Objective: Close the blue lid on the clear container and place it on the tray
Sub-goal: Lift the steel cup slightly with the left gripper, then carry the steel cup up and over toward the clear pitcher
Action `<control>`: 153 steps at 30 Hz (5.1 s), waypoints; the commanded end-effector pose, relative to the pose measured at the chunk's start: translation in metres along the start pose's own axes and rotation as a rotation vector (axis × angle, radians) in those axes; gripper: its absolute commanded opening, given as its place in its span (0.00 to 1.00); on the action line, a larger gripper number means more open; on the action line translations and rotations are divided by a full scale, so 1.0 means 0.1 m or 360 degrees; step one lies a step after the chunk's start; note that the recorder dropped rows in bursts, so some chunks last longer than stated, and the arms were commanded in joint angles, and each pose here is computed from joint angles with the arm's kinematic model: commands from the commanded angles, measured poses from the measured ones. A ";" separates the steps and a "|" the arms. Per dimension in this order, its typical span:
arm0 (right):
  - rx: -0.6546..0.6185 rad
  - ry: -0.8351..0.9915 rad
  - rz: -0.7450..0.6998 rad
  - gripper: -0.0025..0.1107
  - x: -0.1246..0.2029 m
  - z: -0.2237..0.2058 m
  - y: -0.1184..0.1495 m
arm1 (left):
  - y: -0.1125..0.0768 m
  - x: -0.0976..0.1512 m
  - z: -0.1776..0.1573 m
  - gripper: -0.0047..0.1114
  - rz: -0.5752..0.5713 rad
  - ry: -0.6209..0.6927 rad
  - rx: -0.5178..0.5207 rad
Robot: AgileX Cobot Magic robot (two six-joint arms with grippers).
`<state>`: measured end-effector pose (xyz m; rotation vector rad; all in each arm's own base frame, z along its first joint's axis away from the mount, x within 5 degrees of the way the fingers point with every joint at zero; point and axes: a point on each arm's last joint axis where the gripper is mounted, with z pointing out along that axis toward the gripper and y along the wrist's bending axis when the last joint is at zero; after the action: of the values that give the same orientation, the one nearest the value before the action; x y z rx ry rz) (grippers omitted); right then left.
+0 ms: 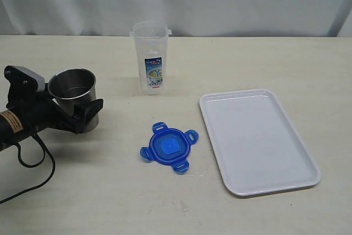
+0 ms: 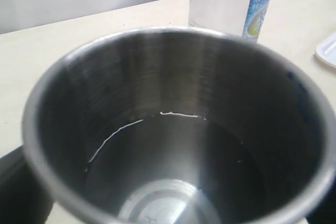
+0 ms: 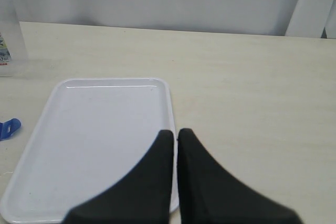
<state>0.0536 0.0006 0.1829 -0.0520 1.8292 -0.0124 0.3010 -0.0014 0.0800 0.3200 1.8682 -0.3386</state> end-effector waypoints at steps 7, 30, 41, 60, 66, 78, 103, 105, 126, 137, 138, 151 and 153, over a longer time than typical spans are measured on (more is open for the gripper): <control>0.0010 -0.0004 -0.0009 0.06 0.01 0.00 0.00 | 0.05 0.01 0.05 0.94 0.0011 0.0075 -0.0034; 0.0010 -0.0004 -0.0009 0.06 0.01 0.00 0.00 | 0.05 0.00 0.05 0.94 -0.0026 0.0054 -0.0040; 0.0010 -0.0004 -0.0009 0.06 0.01 0.00 0.00 | 0.09 -0.02 0.05 0.94 -0.0060 0.0023 -0.0098; 0.0010 -0.0004 -0.0009 0.06 0.01 0.00 0.00 | 0.00 -0.04 0.05 0.11 -0.0111 -0.0013 0.0063; 0.0010 -0.0004 -0.0009 0.06 0.01 0.00 0.00 | -0.01 -0.11 0.04 0.04 -0.0015 -0.0133 0.0067; 0.0010 -0.0004 -0.0009 0.06 0.01 0.00 0.00 | 0.16 -0.40 0.20 0.04 -0.0112 -0.0324 -0.0008; 0.0010 -0.0004 -0.0009 0.06 0.01 0.00 0.00 | 0.06 -1.79 0.61 0.04 0.0363 -0.0022 -0.0072; 0.0010 -0.0004 -0.0009 0.06 0.01 0.00 0.00 | 0.02 -1.81 0.63 0.04 0.0374 -0.0023 -0.0062; 0.0010 -0.0004 -0.0009 0.06 0.01 0.00 0.00 | 0.08 -2.06 0.67 0.04 0.0652 0.0003 -0.0205; 0.0010 -0.0004 -0.0009 0.06 0.01 0.00 0.00 | -0.06 -2.08 0.76 0.04 0.0774 0.0059 -0.0199; 0.0010 -0.0004 -0.0009 0.06 0.01 0.00 0.00 | -0.05 -2.08 0.76 0.04 0.0791 0.0061 -0.0200; 0.0010 -0.0004 -0.0009 0.06 0.01 0.00 0.00 | -0.07 -2.05 0.77 0.04 0.0990 0.0128 -0.0218; 0.0010 -0.0004 -0.0009 0.06 0.01 0.00 0.00 | -0.06 -2.05 0.77 0.04 0.0989 0.0136 -0.0220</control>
<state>0.0536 0.0006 0.1829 -0.0520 1.8292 -0.0124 0.4281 -0.0429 0.2400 0.8006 1.8145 0.2441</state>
